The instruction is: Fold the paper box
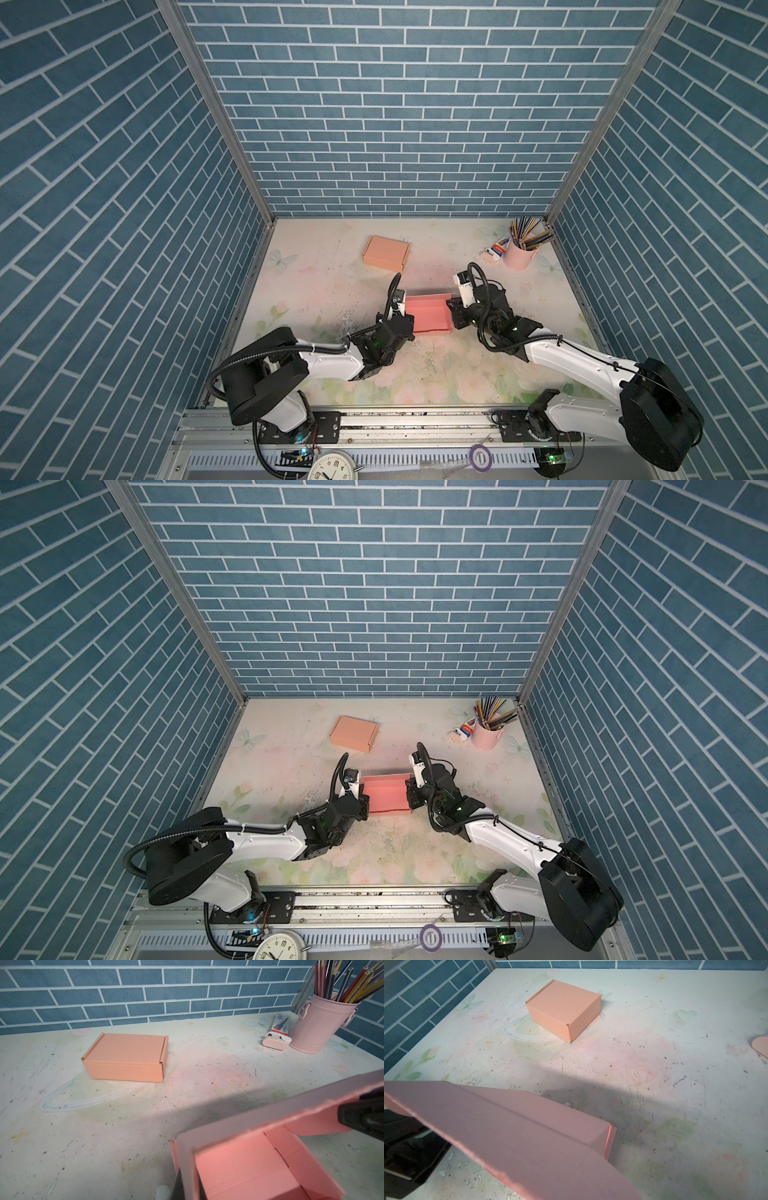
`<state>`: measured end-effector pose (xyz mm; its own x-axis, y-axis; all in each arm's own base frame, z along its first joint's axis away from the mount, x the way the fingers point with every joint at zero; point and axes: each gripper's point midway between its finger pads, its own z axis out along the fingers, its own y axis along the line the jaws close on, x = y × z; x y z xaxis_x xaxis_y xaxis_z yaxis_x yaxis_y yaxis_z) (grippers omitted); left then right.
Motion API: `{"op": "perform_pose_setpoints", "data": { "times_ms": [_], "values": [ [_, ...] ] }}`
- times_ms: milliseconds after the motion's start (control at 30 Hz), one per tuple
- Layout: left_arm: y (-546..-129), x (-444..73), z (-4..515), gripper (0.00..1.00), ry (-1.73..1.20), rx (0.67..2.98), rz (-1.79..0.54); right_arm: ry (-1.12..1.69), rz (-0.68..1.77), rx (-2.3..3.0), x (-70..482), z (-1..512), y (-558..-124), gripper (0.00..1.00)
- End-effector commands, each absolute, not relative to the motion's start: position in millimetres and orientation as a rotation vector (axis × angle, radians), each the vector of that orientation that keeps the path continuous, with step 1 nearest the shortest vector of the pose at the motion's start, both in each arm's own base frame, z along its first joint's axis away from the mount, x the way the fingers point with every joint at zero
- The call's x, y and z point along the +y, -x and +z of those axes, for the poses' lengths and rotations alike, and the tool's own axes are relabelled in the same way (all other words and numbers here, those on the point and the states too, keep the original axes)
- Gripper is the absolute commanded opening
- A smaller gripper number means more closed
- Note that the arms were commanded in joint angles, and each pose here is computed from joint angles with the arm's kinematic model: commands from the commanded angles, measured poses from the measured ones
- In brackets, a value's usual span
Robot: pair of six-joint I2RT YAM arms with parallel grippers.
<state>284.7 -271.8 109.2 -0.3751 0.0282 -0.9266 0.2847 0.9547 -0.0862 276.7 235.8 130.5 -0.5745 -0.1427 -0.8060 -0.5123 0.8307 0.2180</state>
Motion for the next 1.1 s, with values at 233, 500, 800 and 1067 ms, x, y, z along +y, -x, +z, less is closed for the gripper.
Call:
{"op": "perform_pose_setpoints", "data": {
  "times_ms": [233, 500, 800, 1067],
  "values": [
    [-275.3, -272.6, 102.1, 0.01, -0.241, 1.910, -0.265, 0.457, 0.574, 2.165, 238.6, 127.5, -264.4, 0.16],
    [-272.2, -276.7, 92.3, 0.01, -0.253, 1.929, -0.258, 0.464, 0.535, 2.192, 235.3, 114.9, -255.4, 0.16],
    [-265.7, -277.1, 88.1, 0.00, -0.274, 1.917, -0.255, 0.452, 0.508, 2.198, 227.2, 108.2, -246.9, 0.16],
    [-259.4, -277.4, 76.8, 0.00, -0.283, 1.909, -0.250, 0.435, 0.502, 2.194, 222.3, 106.9, -242.2, 0.16]
  ]
}}
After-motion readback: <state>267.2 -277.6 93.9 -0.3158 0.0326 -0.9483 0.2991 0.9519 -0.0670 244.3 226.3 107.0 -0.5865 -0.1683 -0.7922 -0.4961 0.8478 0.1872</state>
